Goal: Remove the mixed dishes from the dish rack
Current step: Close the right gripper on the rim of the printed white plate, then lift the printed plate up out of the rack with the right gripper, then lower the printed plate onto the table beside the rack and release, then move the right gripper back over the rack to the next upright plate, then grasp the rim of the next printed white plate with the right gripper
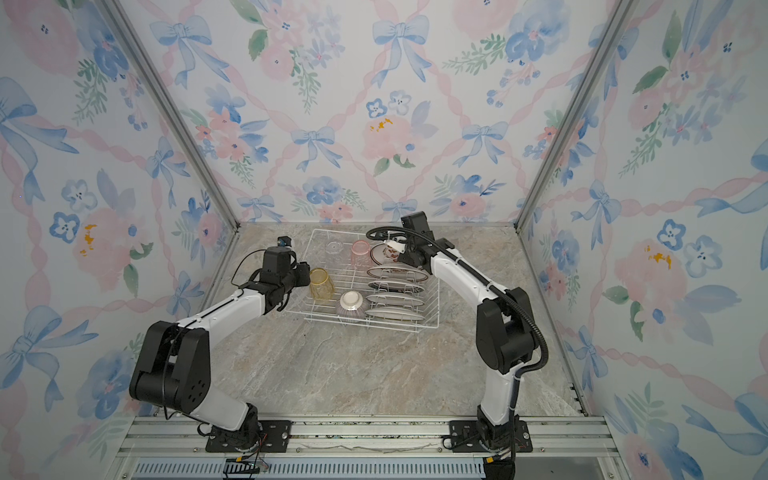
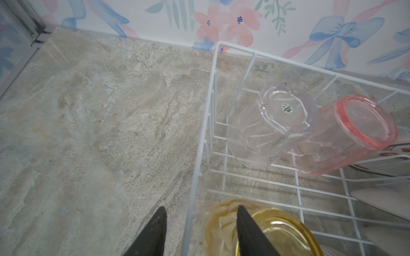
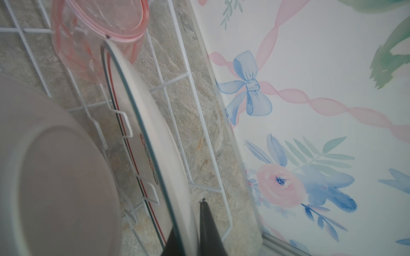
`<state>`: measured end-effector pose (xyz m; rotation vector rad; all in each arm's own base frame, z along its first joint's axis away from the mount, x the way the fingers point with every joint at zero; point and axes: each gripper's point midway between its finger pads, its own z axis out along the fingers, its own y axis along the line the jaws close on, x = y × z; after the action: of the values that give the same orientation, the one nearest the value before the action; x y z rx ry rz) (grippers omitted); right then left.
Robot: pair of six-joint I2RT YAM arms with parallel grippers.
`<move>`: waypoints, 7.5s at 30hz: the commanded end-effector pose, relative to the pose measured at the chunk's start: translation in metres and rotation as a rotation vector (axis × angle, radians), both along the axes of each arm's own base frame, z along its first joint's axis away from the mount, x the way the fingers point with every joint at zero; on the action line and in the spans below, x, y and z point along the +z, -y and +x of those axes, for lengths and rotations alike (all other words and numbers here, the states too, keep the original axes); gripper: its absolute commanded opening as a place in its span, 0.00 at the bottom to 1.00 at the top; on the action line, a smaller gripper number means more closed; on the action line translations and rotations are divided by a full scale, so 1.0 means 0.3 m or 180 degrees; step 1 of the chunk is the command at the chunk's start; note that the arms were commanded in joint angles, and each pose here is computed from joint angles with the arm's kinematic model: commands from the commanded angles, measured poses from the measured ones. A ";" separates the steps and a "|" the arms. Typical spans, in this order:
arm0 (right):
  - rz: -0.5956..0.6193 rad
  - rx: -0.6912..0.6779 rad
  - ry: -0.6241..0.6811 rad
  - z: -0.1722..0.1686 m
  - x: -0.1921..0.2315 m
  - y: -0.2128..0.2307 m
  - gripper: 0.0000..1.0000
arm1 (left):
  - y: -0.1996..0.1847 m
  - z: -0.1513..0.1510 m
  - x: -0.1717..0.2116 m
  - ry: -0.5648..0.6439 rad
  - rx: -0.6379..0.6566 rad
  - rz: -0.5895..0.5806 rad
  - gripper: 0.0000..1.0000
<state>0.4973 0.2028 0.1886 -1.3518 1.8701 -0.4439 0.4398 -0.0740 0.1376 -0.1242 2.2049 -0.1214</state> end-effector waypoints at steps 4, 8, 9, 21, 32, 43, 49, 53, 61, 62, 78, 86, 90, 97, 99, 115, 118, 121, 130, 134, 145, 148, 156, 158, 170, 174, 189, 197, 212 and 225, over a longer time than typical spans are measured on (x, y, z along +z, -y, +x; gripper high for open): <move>0.0197 -0.0145 0.0235 0.007 0.071 0.016 0.00 | -0.035 -0.016 -0.096 -0.0178 0.0098 0.0027 0.49; 0.0220 -0.0140 0.0195 -0.006 0.077 0.020 0.00 | -0.045 -0.020 -0.124 -0.0230 0.0076 0.0001 0.35; 0.0228 -0.0139 0.0187 -0.010 0.080 0.020 0.00 | -0.044 -0.020 -0.131 -0.0250 0.0051 -0.0032 0.29; 0.0365 -0.0179 0.0232 -0.038 0.130 0.028 0.00 | -0.024 -0.024 -0.132 -0.0277 -0.0055 -0.0158 0.00; 0.0988 -0.0195 0.0481 -0.107 0.336 0.056 0.00 | -0.030 -0.054 -0.122 -0.0276 -0.0057 -0.0146 0.00; 0.1809 -0.0830 0.0594 -0.126 0.503 0.219 0.00 | -0.034 -0.079 -0.140 -0.0326 -0.0040 -0.0156 0.00; 0.2839 -0.1652 0.0579 -0.116 0.563 0.460 0.00 | -0.040 -0.090 -0.141 -0.0341 -0.0022 -0.0144 0.00; 0.3545 -0.2114 0.0572 -0.136 0.561 0.629 0.00 | -0.043 -0.098 -0.138 -0.0342 -0.0011 -0.0137 0.00; 0.4169 -0.2984 0.0350 -0.180 0.398 0.880 0.00 | -0.049 -0.138 -0.124 -0.0351 0.0021 -0.0182 0.00; 0.4204 -0.3078 0.0259 -0.188 0.362 0.895 0.00 | -0.050 -0.142 -0.117 -0.0337 0.0023 -0.0190 0.00; 0.4583 -0.3743 -0.1481 -0.327 -0.205 0.835 0.00 | -0.044 -0.151 -0.088 -0.0294 -0.0020 -0.0205 0.00; 0.4579 -0.3789 -0.2002 -0.321 -0.326 0.808 0.00 | -0.035 -0.139 -0.113 -0.0358 -0.0048 -0.0220 0.00; 0.4591 -0.3867 -0.2140 -0.311 -0.391 0.811 0.00 | -0.031 -0.136 -0.114 -0.0351 -0.0058 -0.0221 0.00; 0.4402 -0.4080 -0.2159 -0.335 -0.451 0.846 0.00 | -0.036 -0.134 -0.109 -0.0334 -0.0046 -0.0198 0.00; 0.4334 -0.4166 -0.2165 -0.346 -0.470 0.866 0.08 | -0.036 -0.134 -0.115 -0.0350 -0.0045 -0.0193 0.00; 0.4265 -0.4442 -0.2225 -0.398 -0.558 0.928 0.26 | -0.038 -0.136 -0.115 -0.0347 -0.0039 -0.0194 0.00; 0.4175 -0.4452 -0.2114 -0.410 -0.525 0.946 0.32 | -0.037 -0.135 -0.112 -0.0338 -0.0045 -0.0197 0.00; 0.4087 -0.4436 -0.1943 -0.419 -0.467 0.973 0.34 | -0.035 -0.134 -0.112 -0.0341 -0.0051 -0.0202 0.00; 0.3878 -0.4042 -0.1148 -0.418 -0.187 0.991 0.33 | -0.033 -0.128 -0.110 -0.0334 -0.0055 -0.0207 0.00; 0.3516 -0.3288 -0.0627 -0.395 0.001 0.886 0.32 | -0.032 -0.124 -0.107 -0.0326 -0.0056 -0.0208 0.00; 0.2212 -0.0632 0.0137 -0.456 0.326 0.277 0.39 | -0.009 -0.103 -0.101 -0.0314 -0.0134 -0.0260 0.00; 0.1869 -0.0374 -0.0014 -0.460 0.306 0.184 0.39 | -0.007 -0.102 -0.097 -0.0298 -0.0142 -0.0267 0.00; 0.1085 -0.0094 -0.0250 -0.406 0.195 0.045 0.38 | -0.001 -0.101 -0.090 -0.0267 -0.0172 -0.0288 0.00; 0.0955 -0.0069 -0.0269 -0.392 0.179 0.030 0.38 | -0.004 -0.102 -0.088 -0.0261 -0.0163 -0.0284 0.00; 0.0478 0.0063 -0.0395 -0.350 0.117 -0.025 0.38 | 0.001 -0.101 -0.102 -0.0268 -0.0174 -0.0302 0.00; 0.0416 0.0062 -0.0459 -0.342 0.097 -0.032 0.38 | -0.001 -0.103 -0.107 -0.0267 -0.0170 -0.0297 0.00; 0.0214 0.0050 -0.0549 -0.285 0.018 -0.058 0.38 | 0.000 -0.103 -0.108 -0.0256 -0.0171 -0.0309 0.00; 0.0152 0.0062 -0.0557 -0.248 -0.016 -0.065 0.36 | -0.002 -0.105 -0.106 -0.0250 -0.0171 -0.0305 0.00; 0.0140 0.0076 -0.0454 -0.220 -0.015 -0.073 0.24 | -0.002 -0.106 -0.107 -0.0256 -0.0170 -0.0304 0.00; -0.0004 0.0009 -0.0338 -0.207 -0.050 -0.060 0.12 | 0.004 -0.098 -0.105 -0.0269 -0.0195 -0.0309 0.00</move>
<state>0.4418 0.2159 0.1916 -1.3922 1.9121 -0.4062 0.4115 -0.0744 0.1156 -0.1063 2.2577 -0.2552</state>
